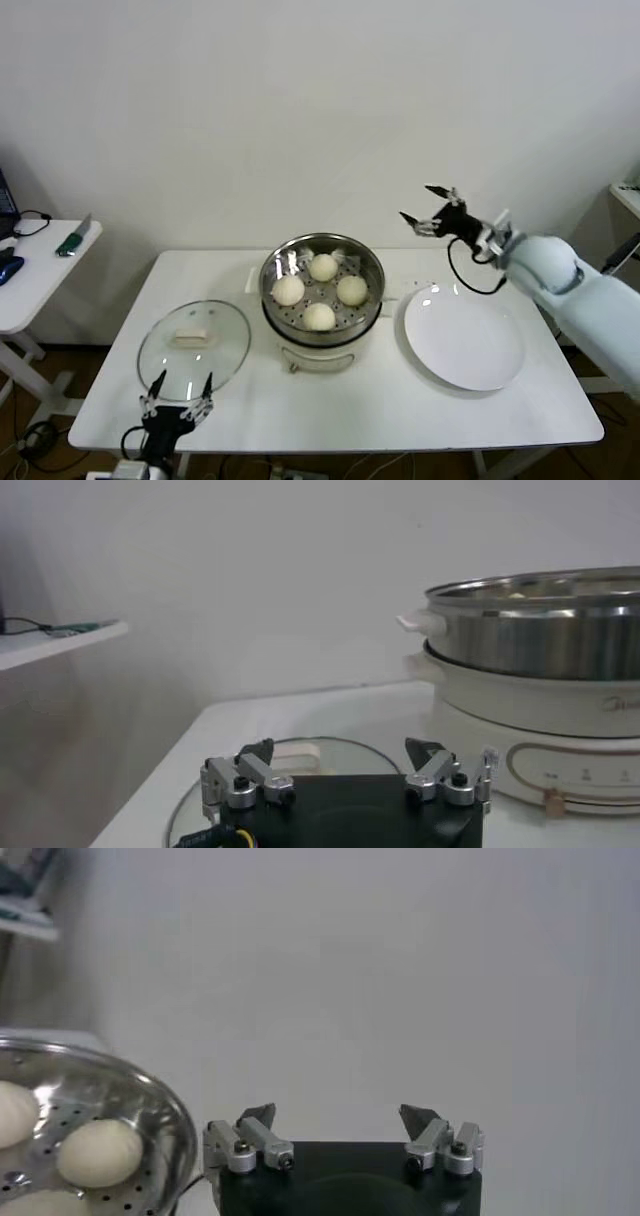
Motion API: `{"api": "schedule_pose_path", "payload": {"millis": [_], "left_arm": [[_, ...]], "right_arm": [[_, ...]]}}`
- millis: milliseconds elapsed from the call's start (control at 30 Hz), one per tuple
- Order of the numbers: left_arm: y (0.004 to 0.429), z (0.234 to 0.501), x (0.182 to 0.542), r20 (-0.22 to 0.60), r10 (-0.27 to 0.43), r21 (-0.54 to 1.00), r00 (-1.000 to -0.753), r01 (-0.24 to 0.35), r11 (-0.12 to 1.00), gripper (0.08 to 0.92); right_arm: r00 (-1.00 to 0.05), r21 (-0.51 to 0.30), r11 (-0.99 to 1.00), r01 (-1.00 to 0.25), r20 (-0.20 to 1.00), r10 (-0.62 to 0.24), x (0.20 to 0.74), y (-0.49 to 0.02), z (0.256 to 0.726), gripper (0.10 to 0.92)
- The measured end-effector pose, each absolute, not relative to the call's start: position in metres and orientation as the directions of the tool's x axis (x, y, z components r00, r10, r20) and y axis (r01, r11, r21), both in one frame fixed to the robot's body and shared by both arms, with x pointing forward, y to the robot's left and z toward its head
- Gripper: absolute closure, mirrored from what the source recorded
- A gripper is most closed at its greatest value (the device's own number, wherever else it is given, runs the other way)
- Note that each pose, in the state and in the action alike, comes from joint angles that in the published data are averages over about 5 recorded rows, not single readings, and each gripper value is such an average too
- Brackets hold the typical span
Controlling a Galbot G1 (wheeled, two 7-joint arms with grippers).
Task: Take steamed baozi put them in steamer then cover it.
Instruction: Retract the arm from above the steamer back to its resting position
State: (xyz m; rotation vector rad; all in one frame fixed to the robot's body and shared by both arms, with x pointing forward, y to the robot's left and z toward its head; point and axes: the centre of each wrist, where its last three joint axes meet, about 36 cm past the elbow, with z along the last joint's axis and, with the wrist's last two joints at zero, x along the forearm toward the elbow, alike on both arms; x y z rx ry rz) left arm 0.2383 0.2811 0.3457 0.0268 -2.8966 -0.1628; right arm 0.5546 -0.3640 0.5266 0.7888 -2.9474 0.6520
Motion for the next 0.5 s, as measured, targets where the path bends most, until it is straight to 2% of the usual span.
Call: {"api": "schedule_pose_path", "payload": {"millis": [267,500], "left_arm": [[0.286,0.352,0.244,0.217,-0.040,0.153,-0.975,-0.007,0.988,0.177],[0.292,0.354,0.246,0.195,-0.056,0.246,-0.979,-0.007,0.969,0.177]], "right_arm": [[-0.941,-0.266,0.906,-0.330,0.020,-0.337,0.486,-0.402,0.458,0.200],[-0.981,-0.175,0.967,-0.186,-0.018,-0.192,0.416,-0.431,0.402,0.200]]}}
